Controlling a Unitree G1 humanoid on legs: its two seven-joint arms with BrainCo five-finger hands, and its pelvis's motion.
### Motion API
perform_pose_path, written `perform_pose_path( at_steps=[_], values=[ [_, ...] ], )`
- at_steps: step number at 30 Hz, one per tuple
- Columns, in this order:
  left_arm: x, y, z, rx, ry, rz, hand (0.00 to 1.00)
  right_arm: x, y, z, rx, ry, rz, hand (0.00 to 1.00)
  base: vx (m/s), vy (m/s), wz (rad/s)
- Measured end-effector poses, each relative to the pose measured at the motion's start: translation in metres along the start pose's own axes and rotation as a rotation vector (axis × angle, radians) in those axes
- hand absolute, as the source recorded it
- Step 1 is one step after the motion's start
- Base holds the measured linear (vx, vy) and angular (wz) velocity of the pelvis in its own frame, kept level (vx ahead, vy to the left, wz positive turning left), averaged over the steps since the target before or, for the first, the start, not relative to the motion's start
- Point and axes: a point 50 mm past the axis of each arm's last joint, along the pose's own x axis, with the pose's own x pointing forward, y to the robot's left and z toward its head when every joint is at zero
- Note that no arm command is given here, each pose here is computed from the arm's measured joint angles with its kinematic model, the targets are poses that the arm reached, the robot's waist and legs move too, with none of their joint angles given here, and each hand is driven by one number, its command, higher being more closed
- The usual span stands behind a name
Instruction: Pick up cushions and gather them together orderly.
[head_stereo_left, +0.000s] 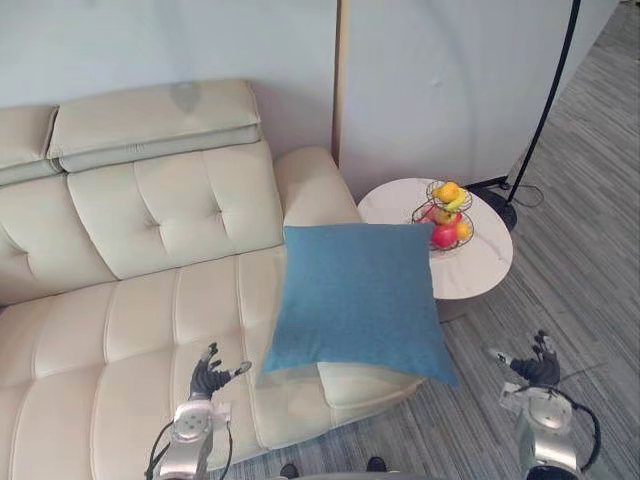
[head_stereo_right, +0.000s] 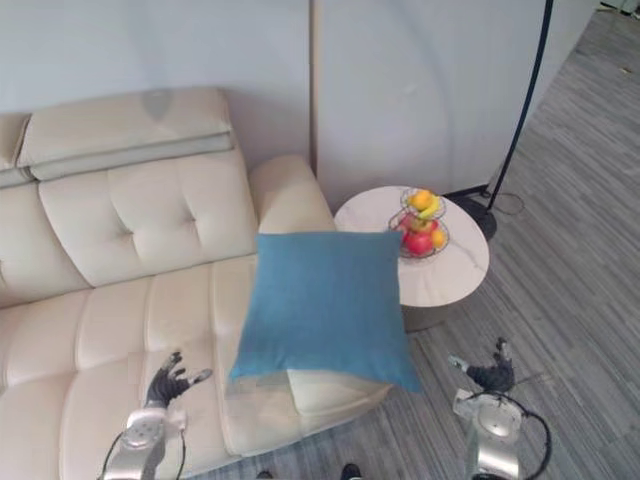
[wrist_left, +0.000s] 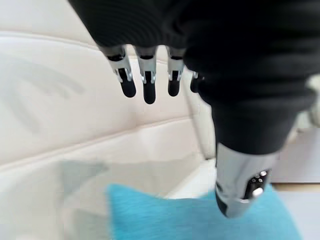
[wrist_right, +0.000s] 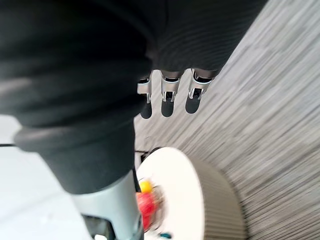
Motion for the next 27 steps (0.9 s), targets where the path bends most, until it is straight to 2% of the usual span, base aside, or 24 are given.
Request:
perform_pose_path(
  at_steps=[13,19,23,24,27],
  values=[
    [0.026,-0.051,0.077,0.009,-0.225,-0.084,0.00,0.012,0.086,0.050,0.045,-0.114,0.201,0.00,-0.10,0.005,-0.02],
    [0.047,-0.067,0.154,0.035,-0.395,-0.063,0.00,0.027,0.120,0.104,0.129,-0.199,0.239,0.00,-0.10,-0.005,-0.10],
    [0.050,-0.073,0.193,0.042,-0.488,-0.051,0.00,0.029,0.129,0.130,0.184,-0.248,0.241,0.00,-0.05,-0.009,-0.11],
    [0.049,-0.075,0.204,0.053,-0.519,-0.049,1.00,0.029,0.131,0.137,0.198,-0.262,0.244,1.00,-0.04,-0.016,-0.09],
    [0.048,-0.079,0.229,0.053,-0.575,-0.043,1.00,0.028,0.137,0.154,0.242,-0.300,0.253,1.00,-0.05,-0.019,-0.05]
  ],
)
